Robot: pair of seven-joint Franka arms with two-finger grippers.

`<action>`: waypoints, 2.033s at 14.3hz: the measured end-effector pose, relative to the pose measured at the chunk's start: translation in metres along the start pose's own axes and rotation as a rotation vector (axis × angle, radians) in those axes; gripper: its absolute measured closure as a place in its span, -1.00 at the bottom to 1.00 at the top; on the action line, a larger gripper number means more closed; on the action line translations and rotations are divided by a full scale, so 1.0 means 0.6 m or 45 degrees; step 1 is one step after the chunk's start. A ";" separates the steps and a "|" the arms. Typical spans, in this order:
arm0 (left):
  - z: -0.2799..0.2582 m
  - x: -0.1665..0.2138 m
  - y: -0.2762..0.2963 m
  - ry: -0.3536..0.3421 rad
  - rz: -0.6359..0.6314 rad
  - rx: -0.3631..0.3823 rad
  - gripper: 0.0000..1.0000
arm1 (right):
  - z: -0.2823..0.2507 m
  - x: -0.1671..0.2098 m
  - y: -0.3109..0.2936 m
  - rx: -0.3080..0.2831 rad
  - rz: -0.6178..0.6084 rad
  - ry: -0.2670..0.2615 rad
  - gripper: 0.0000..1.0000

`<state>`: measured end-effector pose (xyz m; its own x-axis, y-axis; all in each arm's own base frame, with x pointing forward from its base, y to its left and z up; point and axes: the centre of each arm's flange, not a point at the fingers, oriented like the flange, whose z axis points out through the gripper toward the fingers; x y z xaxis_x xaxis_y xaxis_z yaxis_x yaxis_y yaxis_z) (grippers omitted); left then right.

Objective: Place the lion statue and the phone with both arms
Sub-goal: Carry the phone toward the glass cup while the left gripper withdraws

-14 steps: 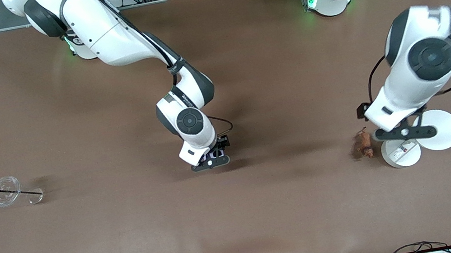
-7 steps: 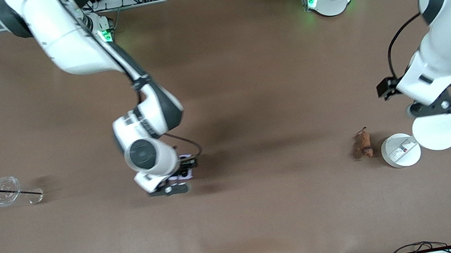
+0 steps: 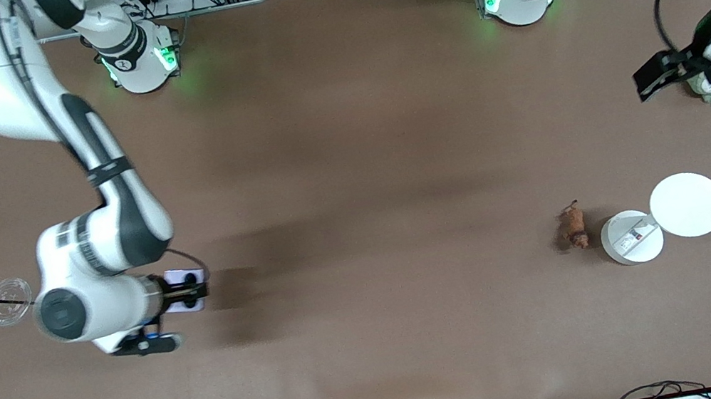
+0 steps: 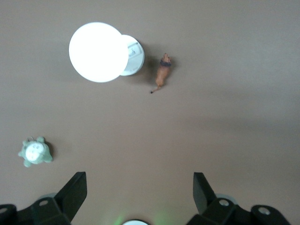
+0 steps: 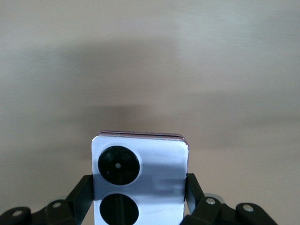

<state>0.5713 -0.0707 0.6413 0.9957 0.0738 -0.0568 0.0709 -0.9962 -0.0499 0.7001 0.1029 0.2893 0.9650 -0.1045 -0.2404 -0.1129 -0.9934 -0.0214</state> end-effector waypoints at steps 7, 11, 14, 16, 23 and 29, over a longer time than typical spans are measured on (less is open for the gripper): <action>-0.043 -0.033 -0.013 0.039 -0.039 -0.012 -1.00 | 0.080 0.019 0.209 0.008 -0.027 -0.030 -0.67; -0.047 -0.036 -0.013 0.044 -0.043 -0.009 -1.00 | 0.116 0.018 0.290 0.027 -0.071 -0.005 -0.67; -0.049 -0.055 -0.012 0.043 -0.064 0.008 -1.00 | 0.128 0.016 0.315 0.032 -0.088 0.001 -0.67; -0.052 -0.069 -0.022 0.041 -0.082 0.007 -1.00 | 0.149 0.013 0.320 0.030 -0.106 0.019 -0.67; -0.031 -0.107 -0.054 -0.008 -0.126 0.022 -1.00 | 0.195 -0.002 0.324 0.029 -0.138 0.025 -0.67; -0.034 -0.141 -0.056 0.068 -0.126 -0.040 -1.00 | 0.139 0.010 0.319 0.045 -0.169 -0.013 -1.00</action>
<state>0.4859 -0.0445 0.6681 0.9854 0.1703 -0.0001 0.1703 -0.9852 -0.0212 0.6647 -0.0839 0.2030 0.9696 0.0281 -0.2432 0.0069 -0.9961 -0.0877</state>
